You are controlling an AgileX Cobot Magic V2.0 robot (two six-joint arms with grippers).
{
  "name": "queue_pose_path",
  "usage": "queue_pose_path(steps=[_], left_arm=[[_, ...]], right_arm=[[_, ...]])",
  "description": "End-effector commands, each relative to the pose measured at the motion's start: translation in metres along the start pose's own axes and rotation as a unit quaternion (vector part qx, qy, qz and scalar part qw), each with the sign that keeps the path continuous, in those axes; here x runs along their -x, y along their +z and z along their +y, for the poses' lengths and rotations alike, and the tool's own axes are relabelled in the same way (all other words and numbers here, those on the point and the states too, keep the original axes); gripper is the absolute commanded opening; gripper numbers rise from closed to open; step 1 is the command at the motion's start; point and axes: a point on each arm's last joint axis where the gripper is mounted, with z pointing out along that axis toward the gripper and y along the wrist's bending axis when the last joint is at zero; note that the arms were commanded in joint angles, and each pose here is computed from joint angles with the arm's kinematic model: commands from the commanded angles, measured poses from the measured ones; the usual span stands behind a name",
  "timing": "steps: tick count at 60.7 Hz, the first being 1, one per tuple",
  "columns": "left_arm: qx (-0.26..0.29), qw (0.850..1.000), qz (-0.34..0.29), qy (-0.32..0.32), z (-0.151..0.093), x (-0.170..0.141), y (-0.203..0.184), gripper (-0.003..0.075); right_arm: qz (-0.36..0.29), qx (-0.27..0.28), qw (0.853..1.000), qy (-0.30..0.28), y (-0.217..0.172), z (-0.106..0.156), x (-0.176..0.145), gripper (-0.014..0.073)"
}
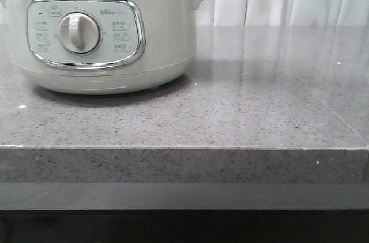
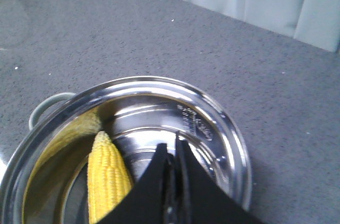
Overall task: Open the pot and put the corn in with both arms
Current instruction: 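Carry the corn over the open pot and release it inside, then lower the held glass lid back onto the pot with the left gripper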
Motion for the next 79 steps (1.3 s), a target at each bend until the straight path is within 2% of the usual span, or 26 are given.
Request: queue_pose_path(steps=[1, 8, 17, 29, 53, 63, 79], left_arm=[[-0.006, 0.996, -0.084, -0.007, -0.001, 0.02, -0.007, 0.0199], [-0.005, 0.996, -0.086, -0.007, 0.0, 0.027, -0.004, 0.0199], [0.001, 0.998, -0.07, -0.005, 0.003, 0.057, 0.007, 0.0199], [0.009, 0.999, -0.048, -0.001, 0.009, 0.109, 0.035, 0.0199], [0.012, 1.0, -0.025, -0.001, 0.024, 0.205, 0.136, 0.0199], [0.011, 1.0, -0.022, -0.001, 0.029, 0.232, 0.177, 0.0199], [0.008, 1.0, 0.017, -0.003, 0.034, 0.243, 0.227, 0.0199]], right_arm=[[-0.079, -0.023, 0.997, -0.011, -0.052, -0.007, 0.034, -0.0067], [-0.072, -0.041, 0.996, -0.012, -0.074, -0.015, 0.03, -0.0068], [-0.087, -0.074, 0.993, -0.034, -0.107, -0.015, 0.007, -0.0068], [-0.113, -0.088, 0.989, -0.032, -0.157, -0.005, -0.046, -0.0068], [-0.17, -0.097, 0.98, -0.036, -0.237, 0.011, -0.154, -0.0068], [-0.189, -0.097, 0.977, -0.039, -0.253, 0.014, -0.199, -0.0068], [-0.205, -0.098, 0.973, -0.041, -0.258, 0.014, -0.242, -0.0068]])
